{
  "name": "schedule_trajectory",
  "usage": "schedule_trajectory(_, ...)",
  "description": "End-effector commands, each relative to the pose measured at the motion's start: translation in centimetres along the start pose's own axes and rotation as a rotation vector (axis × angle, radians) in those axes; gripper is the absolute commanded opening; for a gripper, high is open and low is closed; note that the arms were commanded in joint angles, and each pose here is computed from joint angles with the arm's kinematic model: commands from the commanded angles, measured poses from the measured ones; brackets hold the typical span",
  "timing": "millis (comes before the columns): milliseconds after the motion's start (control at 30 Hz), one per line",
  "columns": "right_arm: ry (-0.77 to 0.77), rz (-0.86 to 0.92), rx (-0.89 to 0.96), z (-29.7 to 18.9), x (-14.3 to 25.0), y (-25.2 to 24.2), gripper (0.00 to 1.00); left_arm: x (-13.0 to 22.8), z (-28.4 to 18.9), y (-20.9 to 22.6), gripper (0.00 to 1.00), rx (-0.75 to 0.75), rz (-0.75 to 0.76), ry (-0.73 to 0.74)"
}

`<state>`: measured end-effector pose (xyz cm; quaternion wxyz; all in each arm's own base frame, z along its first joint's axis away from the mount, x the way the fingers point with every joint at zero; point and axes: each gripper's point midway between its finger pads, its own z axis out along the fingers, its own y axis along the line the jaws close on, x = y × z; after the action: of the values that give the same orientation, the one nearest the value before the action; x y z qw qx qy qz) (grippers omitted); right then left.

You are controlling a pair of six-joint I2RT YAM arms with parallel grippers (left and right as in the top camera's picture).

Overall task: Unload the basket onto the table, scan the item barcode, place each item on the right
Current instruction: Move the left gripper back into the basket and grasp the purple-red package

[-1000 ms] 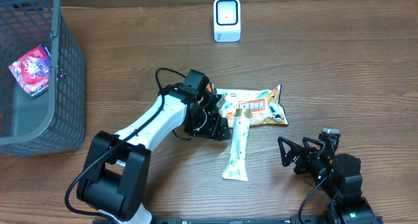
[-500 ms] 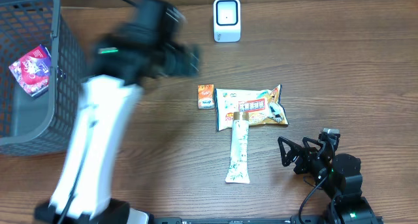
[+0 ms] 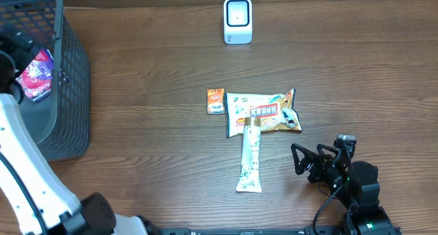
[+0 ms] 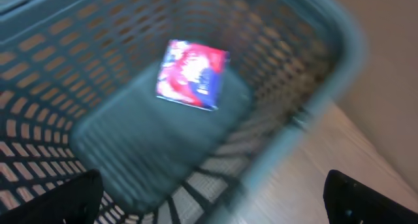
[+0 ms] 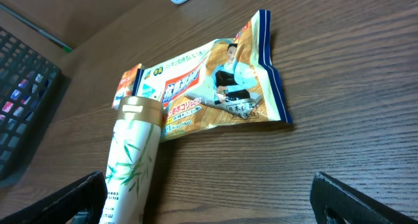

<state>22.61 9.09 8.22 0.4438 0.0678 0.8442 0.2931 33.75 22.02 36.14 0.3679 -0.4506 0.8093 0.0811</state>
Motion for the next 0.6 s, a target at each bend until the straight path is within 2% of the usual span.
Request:
schedule_trajectory(0, -0.011, -0.008, 0.0, -0.2, -0.6, 0.3, 1.0, 0.3, 4.7, 2.5, 1.0, -0.068, -0.104, 0.011)
schedule_trajectory(433, 0.001, -0.004, 0.008, -0.2, -0.2, 0.1, 1.0, 3.1, 17.0, 3.6, 1.0, -0.039, -0.148, -0.142)
schedule_trajectory(567, 0.009, -0.002, 0.012, -0.1, -0.1, 0.0, 1.0, 4.5, 21.1, 3.8, 1.0, -0.042, -0.147, -0.134)
